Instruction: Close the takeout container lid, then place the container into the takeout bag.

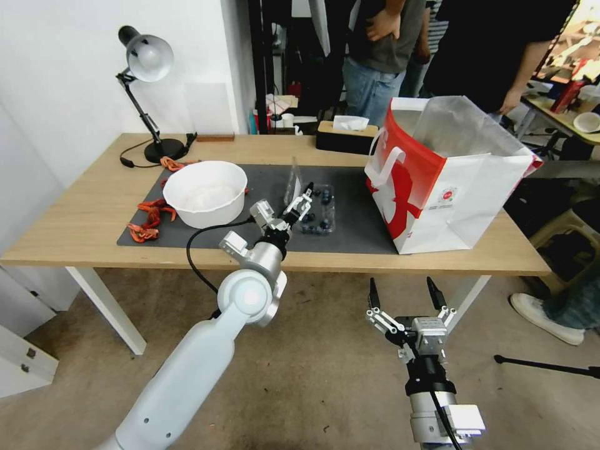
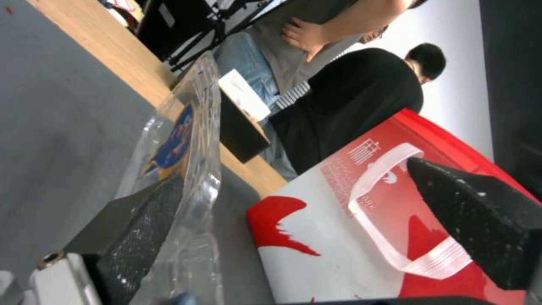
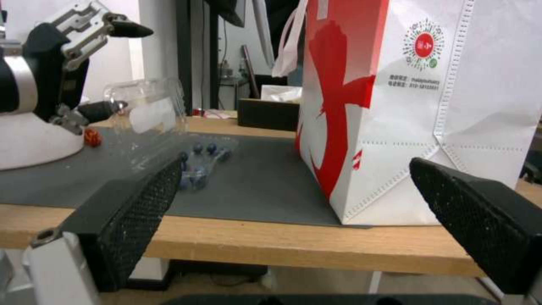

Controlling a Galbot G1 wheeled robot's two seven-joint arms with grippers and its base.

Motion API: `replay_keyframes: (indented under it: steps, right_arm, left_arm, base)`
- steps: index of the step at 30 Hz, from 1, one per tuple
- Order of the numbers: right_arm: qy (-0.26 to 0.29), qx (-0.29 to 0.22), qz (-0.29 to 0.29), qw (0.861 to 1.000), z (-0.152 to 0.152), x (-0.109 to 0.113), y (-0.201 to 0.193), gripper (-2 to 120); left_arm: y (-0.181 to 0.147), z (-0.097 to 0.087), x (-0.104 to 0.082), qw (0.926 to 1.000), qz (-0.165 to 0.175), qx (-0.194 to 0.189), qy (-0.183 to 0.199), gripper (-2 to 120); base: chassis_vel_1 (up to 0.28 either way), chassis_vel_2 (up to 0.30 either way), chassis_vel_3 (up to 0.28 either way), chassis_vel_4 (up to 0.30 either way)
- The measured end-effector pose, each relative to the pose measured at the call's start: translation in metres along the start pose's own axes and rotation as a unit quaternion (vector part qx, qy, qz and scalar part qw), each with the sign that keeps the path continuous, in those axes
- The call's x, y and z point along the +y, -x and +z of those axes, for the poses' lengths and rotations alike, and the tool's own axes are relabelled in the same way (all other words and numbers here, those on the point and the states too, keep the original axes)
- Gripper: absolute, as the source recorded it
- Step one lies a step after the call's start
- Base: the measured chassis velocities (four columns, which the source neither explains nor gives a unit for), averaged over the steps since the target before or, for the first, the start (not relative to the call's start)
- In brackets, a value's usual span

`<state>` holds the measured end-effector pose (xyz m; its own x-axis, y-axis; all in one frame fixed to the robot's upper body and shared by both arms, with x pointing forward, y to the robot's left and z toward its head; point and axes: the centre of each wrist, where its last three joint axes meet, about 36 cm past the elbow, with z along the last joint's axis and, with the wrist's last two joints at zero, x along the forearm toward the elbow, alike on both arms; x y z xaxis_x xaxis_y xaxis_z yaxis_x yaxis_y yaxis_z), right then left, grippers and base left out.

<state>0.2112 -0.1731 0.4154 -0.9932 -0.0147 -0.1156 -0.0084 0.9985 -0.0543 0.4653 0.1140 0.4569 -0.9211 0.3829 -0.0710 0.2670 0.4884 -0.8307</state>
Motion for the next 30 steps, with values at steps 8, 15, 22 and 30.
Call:
replay_keyframes:
  steps: [8,15,22,30]
  right_arm:
    - [-0.002,0.002,0.002,1.000,0.002,0.000,0.000,100]
    - [-0.004,0.002,0.004,1.000,0.005,-0.001,0.000,100]
    - [-0.007,0.003,0.004,1.000,0.006,-0.001,0.000,100]
    - [-0.010,0.002,0.004,1.000,0.008,-0.001,0.000,100]
  left_arm:
    - [0.008,0.001,-0.006,0.9998,0.007,0.005,-0.018,93]
    - [0.017,0.004,-0.003,0.9995,0.000,0.008,-0.032,71]
    - [0.023,0.006,-0.001,0.9984,-0.011,0.012,-0.055,47]
    - [0.026,0.010,-0.001,0.9964,-0.025,0.018,-0.080,23]
  base:
    - [0.000,0.000,0.000,0.000]
    - [0.000,0.000,0.000,0.000]
    - [0.000,0.000,0.000,0.000]
    - [0.000,0.000,0.000,0.000]
